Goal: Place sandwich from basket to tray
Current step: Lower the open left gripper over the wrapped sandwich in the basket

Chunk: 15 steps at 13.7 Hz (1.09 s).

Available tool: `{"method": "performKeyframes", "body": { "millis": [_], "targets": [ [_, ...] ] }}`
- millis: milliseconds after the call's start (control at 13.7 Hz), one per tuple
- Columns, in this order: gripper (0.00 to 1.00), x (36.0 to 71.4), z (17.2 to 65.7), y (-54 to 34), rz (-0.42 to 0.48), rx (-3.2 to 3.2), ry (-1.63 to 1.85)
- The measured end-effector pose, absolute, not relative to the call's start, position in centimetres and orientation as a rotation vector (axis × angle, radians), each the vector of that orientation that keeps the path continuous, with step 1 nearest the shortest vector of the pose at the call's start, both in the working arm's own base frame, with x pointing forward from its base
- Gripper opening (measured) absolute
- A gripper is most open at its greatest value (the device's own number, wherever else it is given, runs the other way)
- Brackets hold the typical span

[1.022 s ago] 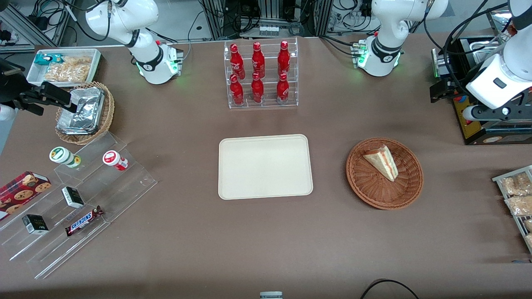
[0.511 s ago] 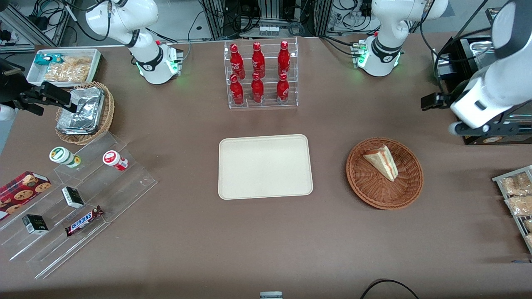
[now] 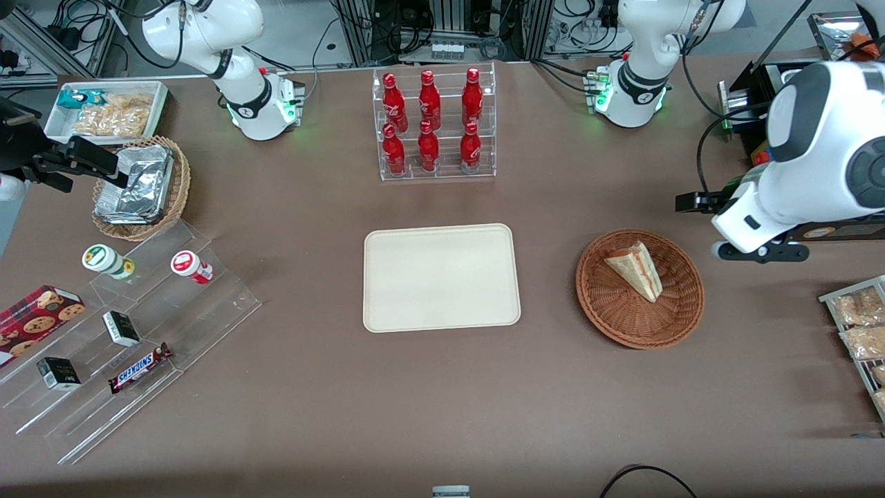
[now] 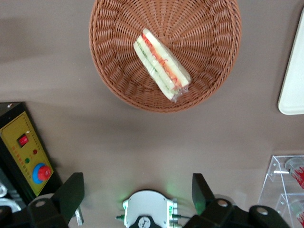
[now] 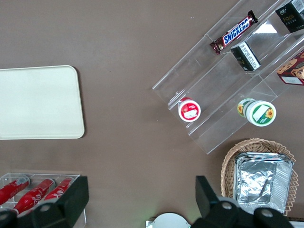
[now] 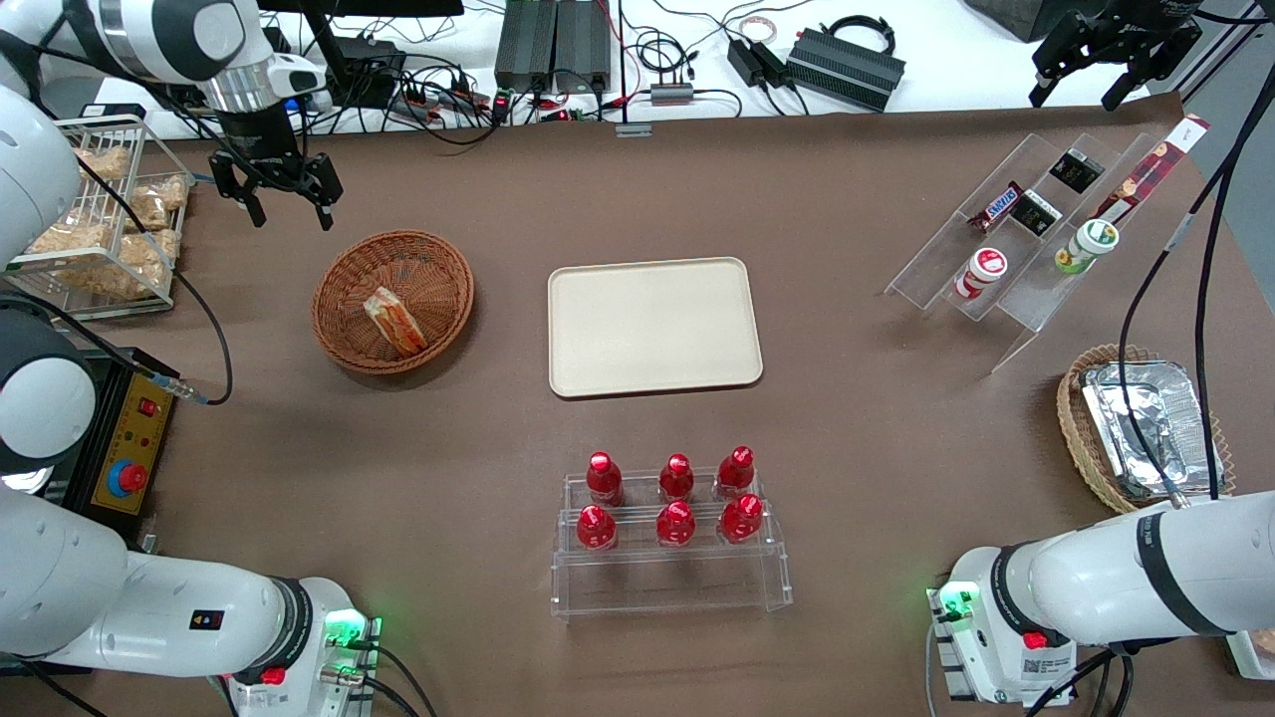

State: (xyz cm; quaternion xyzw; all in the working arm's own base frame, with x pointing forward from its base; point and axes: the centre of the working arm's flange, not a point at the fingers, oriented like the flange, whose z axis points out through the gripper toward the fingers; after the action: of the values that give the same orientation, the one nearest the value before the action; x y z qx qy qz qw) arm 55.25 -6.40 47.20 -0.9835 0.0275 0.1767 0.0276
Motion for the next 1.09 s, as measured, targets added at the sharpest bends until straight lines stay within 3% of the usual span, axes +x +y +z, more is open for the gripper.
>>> {"method": "performKeyframes", "body": {
  "millis": [511, 657, 876, 1095],
  "targets": [
    [1.0, 54.1, 40.4, -8.0, 0.455, -3.035, -0.018],
    [1.0, 53.3, 39.7, -8.1, 0.39, -3.036, -0.145],
    [1.0, 51.2, 37.7, -8.2, 0.222, -3.047, -0.36],
    [1.0, 50.1, 36.3, -8.7, 0.146, -3.02, -0.599]
  ]
}}
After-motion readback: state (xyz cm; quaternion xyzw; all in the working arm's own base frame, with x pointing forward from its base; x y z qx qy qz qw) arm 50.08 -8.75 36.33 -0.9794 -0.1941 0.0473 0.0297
